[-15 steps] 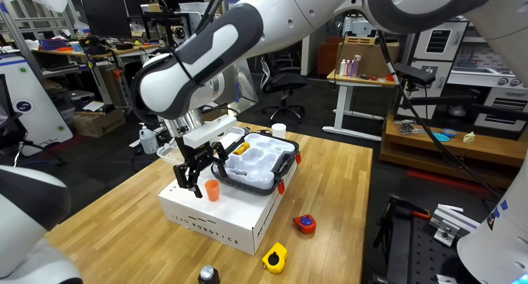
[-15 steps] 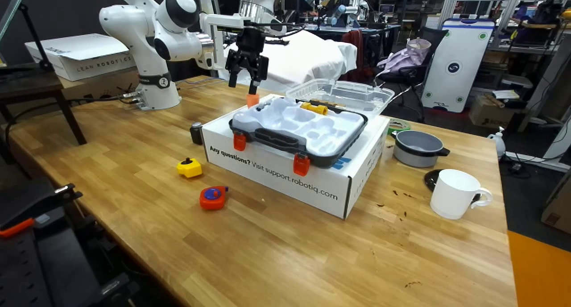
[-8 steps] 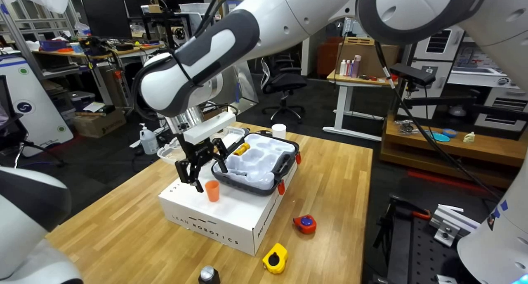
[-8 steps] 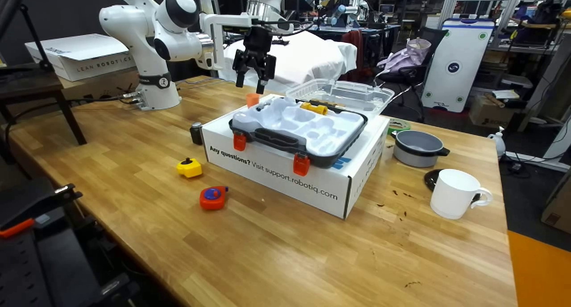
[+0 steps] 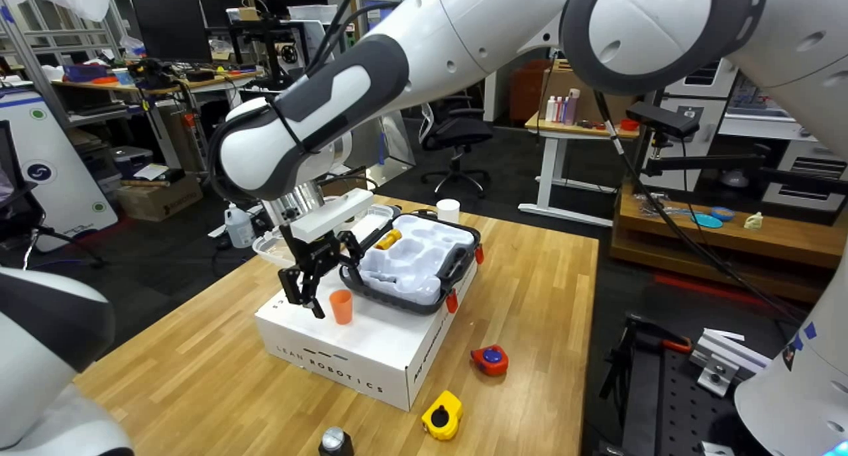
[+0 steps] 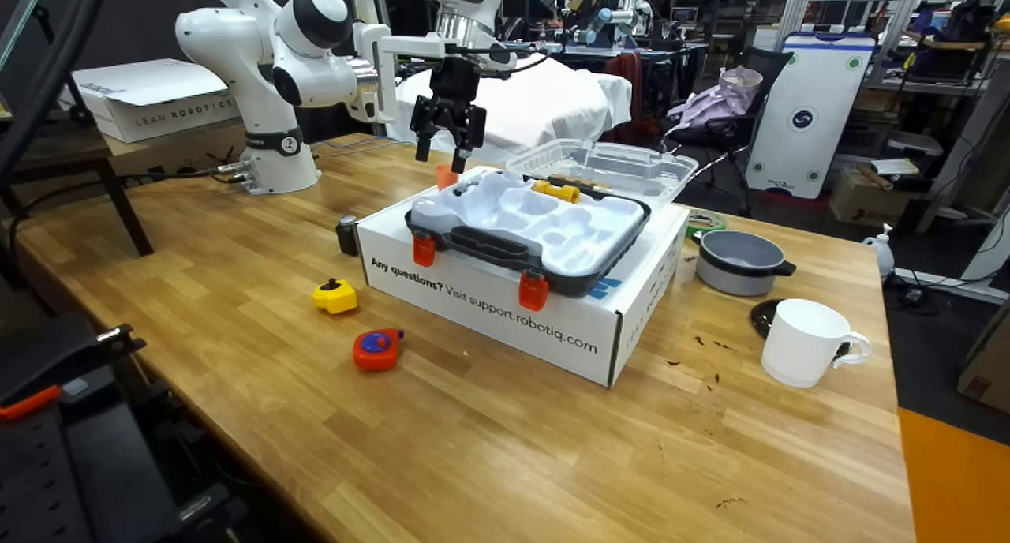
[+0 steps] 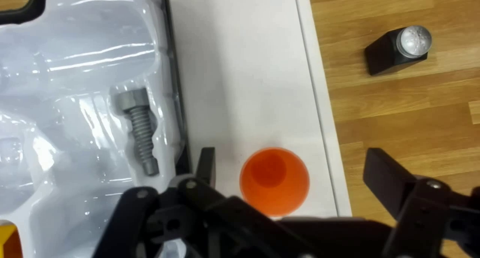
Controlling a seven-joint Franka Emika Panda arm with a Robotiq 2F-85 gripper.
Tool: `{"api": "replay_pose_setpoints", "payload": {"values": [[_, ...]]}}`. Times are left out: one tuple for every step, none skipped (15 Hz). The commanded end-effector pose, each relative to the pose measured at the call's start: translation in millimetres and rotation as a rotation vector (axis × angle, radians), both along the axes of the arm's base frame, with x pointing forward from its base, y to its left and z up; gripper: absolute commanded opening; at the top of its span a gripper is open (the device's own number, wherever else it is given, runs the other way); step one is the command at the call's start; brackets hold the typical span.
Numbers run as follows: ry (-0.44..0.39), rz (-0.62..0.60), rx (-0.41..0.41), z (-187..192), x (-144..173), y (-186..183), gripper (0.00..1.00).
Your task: Put the orange cup in the toolbox
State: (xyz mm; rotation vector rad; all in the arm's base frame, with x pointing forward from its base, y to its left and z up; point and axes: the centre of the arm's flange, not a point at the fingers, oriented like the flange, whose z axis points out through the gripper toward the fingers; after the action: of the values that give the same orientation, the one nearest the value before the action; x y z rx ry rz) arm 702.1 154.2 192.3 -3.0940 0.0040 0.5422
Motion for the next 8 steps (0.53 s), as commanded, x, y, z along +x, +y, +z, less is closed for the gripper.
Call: {"api": "replay_pose_setpoints", "payload": {"values": [[0.017, 0.013, -0.009, 1, 16, -1, 1.0], [0.019, 0.012, -0.007, 0, 17, -2, 1.0], [0.023, 0.013, -0.008, -2, 18, -3, 1.0], [0.03, 0.015, -0.008, -4, 18, -4, 1.0], [0.035, 0.015, -0.008, -7, 17, -4, 1.0], [0.039, 0.017, -0.007, -9, 17, -4, 1.0], [0.04, 0.017, -0.004, -10, 18, -3, 1.0], [0.042, 0.019, -0.003, -12, 19, -3, 1.0]]}}
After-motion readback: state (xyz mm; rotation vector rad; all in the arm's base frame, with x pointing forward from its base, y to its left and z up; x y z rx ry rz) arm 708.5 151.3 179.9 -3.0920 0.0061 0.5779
